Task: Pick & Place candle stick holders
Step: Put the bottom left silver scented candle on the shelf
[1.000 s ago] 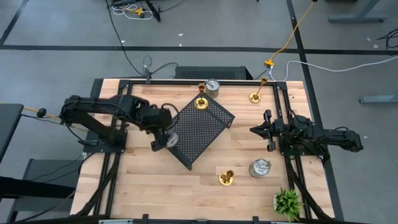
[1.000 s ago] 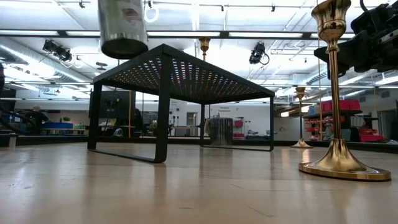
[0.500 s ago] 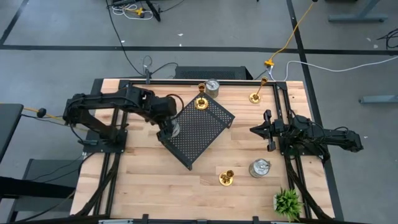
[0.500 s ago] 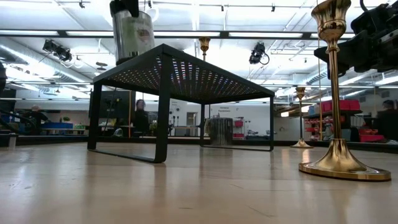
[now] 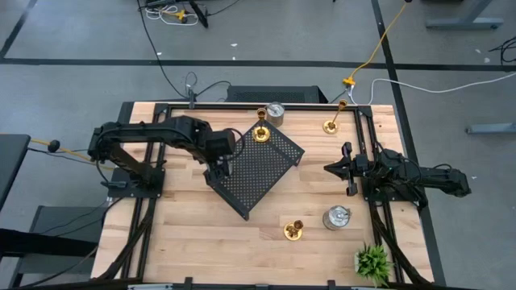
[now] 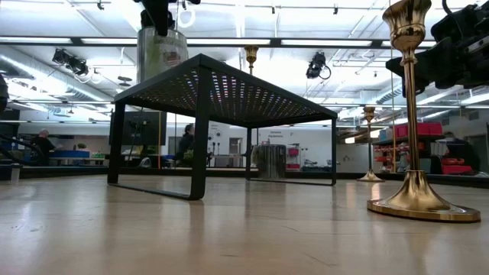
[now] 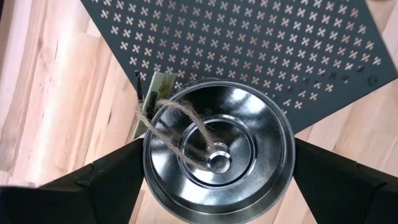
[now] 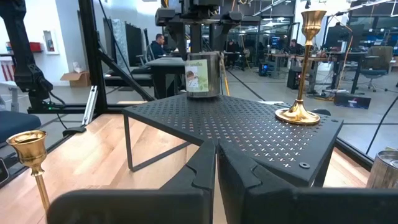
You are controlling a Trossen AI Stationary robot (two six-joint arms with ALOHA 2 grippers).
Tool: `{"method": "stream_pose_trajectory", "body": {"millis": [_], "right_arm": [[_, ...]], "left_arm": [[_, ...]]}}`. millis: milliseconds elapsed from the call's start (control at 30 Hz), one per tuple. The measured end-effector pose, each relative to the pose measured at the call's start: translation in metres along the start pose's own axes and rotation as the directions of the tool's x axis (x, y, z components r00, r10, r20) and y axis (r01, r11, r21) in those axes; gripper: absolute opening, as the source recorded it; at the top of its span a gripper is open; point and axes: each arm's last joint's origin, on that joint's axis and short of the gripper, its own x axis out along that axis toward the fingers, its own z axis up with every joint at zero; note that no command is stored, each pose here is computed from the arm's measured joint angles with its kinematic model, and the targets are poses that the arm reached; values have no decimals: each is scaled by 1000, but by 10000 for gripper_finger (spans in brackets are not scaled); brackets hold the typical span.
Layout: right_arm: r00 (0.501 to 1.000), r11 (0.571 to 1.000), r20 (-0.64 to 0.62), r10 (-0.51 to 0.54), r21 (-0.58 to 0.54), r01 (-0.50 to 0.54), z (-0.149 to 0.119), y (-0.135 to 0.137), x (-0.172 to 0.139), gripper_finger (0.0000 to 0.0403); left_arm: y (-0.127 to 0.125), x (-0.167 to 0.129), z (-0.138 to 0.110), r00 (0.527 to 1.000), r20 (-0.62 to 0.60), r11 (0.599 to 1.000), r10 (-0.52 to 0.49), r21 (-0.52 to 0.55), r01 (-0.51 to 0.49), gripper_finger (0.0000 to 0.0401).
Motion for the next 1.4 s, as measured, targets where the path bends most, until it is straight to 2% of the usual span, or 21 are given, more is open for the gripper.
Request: {"method": "stream_pose_trajectory", "body": {"millis": [433, 1400], "right_arm": [[1000, 1000, 0, 0, 0, 0, 0, 0, 0, 23], [1000, 1000, 0, 0, 0, 0, 0, 0, 0, 23]], "left_arm": [[1, 2, 1, 1000, -2, 999, 31, 27, -31, 377], [-1, 3, 3, 1000, 11, 999, 3, 52, -4, 394]]}}
